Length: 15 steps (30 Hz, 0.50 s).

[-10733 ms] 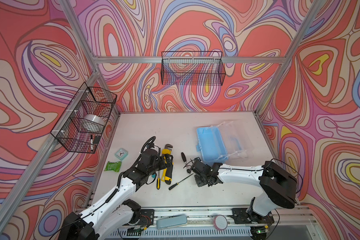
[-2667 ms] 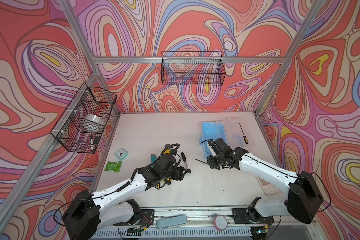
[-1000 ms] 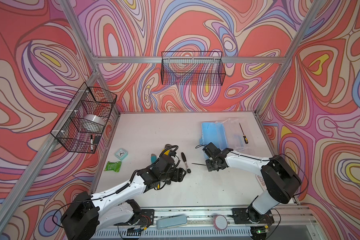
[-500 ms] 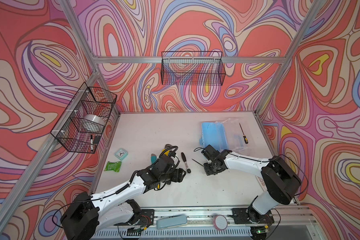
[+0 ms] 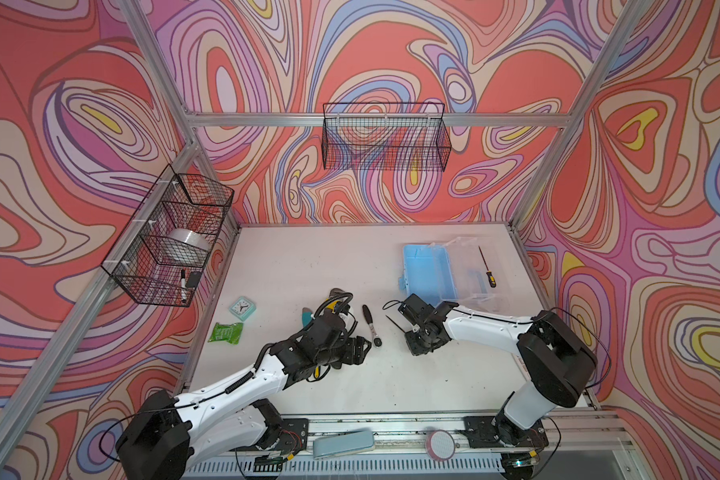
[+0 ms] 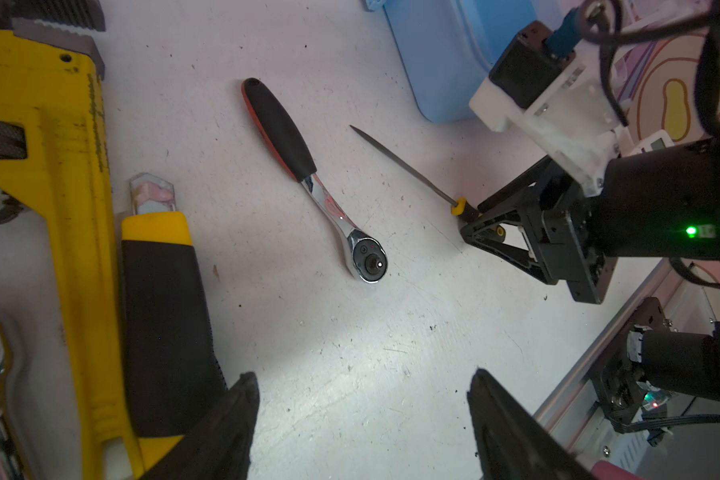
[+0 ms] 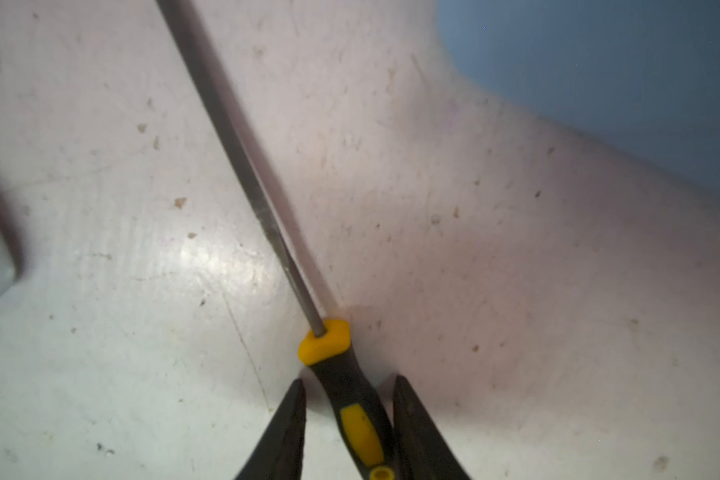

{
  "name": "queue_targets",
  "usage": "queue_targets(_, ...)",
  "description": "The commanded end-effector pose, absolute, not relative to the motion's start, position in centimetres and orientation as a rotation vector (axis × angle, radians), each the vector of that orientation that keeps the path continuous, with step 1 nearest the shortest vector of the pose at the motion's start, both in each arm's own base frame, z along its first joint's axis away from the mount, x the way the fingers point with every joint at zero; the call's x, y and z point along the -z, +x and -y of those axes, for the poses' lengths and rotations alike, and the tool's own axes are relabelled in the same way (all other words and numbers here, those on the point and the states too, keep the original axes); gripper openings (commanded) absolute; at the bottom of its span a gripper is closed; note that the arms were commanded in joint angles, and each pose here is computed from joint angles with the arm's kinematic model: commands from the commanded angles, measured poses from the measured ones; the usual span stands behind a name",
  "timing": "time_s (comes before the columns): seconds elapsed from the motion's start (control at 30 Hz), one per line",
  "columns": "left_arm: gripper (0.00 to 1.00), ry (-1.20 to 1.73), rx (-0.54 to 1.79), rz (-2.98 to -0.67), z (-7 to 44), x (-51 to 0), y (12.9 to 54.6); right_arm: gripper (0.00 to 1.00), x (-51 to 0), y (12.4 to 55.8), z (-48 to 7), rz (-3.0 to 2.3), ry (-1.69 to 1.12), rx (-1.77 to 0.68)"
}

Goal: Pack the tool kit
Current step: 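Grasp the yellow-black file handle with the right gripper, then carry the file over the clear lid with the right gripper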

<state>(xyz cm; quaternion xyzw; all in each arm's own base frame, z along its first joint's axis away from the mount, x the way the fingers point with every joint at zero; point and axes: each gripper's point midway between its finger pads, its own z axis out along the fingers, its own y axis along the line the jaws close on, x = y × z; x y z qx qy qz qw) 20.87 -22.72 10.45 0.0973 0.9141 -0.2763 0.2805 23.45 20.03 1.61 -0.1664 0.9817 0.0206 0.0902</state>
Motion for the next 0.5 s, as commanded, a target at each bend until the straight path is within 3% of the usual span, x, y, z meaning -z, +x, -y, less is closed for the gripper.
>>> queue_targets(0.0, 0.80, 0.224, 0.717, -2.456, 22.1, -10.2, 21.1, 0.30, -0.3, 22.7, -19.7, -2.951, -0.564, 0.024)
queue_targets(0.27, 0.81, 0.200, 0.706, -2.449, 21.7, -10.4, 21.3, 0.09, -0.9, 23.1, -20.7, -2.908, -0.565, -0.037)
queue_targets(0.47, 0.81, 0.195, 0.688, -2.449, 21.3, -10.3, 21.4, 0.03, -4.2, 24.3, -22.4, -2.799, -0.543, -0.183)
